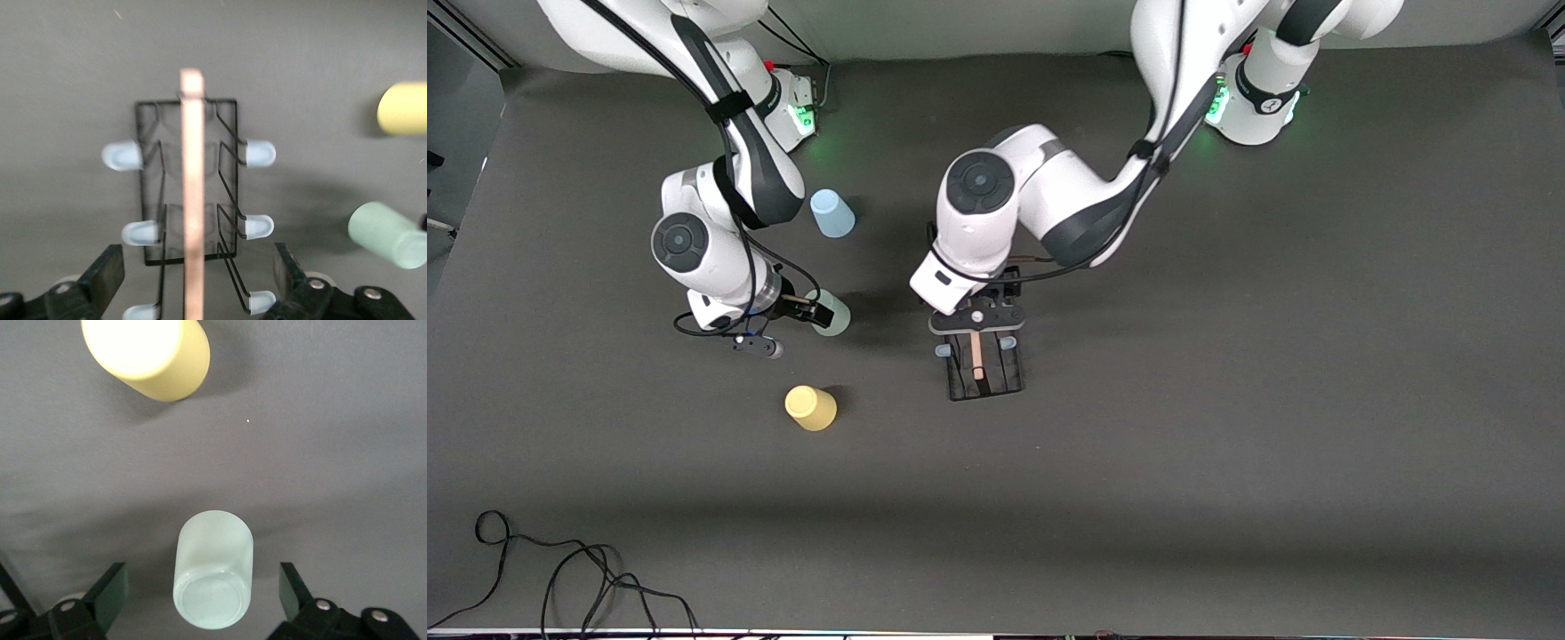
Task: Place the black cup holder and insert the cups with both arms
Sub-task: 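Release the rack and withdraw the left gripper while the right gripper lifts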
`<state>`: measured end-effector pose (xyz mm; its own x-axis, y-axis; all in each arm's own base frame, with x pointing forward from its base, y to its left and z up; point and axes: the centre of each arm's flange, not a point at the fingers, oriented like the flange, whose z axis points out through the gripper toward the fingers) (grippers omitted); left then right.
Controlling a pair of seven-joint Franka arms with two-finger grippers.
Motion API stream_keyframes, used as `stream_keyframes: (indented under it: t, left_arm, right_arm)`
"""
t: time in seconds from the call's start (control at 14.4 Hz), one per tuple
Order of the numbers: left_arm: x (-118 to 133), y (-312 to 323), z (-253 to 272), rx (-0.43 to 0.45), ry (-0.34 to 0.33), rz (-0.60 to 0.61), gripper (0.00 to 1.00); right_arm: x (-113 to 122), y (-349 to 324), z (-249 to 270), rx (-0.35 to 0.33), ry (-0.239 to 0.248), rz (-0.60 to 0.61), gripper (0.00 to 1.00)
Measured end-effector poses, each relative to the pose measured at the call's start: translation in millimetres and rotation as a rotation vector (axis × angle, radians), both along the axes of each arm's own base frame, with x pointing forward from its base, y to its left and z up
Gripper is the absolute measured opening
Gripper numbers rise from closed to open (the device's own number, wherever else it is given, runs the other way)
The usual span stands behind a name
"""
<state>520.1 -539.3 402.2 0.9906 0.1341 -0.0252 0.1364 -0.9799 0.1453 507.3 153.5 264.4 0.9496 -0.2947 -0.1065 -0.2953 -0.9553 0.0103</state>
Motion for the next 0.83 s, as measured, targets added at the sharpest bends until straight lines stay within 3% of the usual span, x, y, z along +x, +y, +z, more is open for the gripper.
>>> stream_keyframes:
  t: [0.14,0.49,0.83]
  left_arm:
    - [23,47,48,0.024,0.005,0.028,1.00]
    - [69,220,152,0.097,0.047,-0.053,1.00]
    - [78,352,171,0.120,0.074,-0.099,1.00]
  right_arm:
    - [-1,-1,-14,-0.002,-0.003,-0.002,1.00]
    - [-9,-2,-43,-0.009,0.011,-0.002,1.00]
    - [-20,20,-51,-0.002,0.041,0.023,1.00]
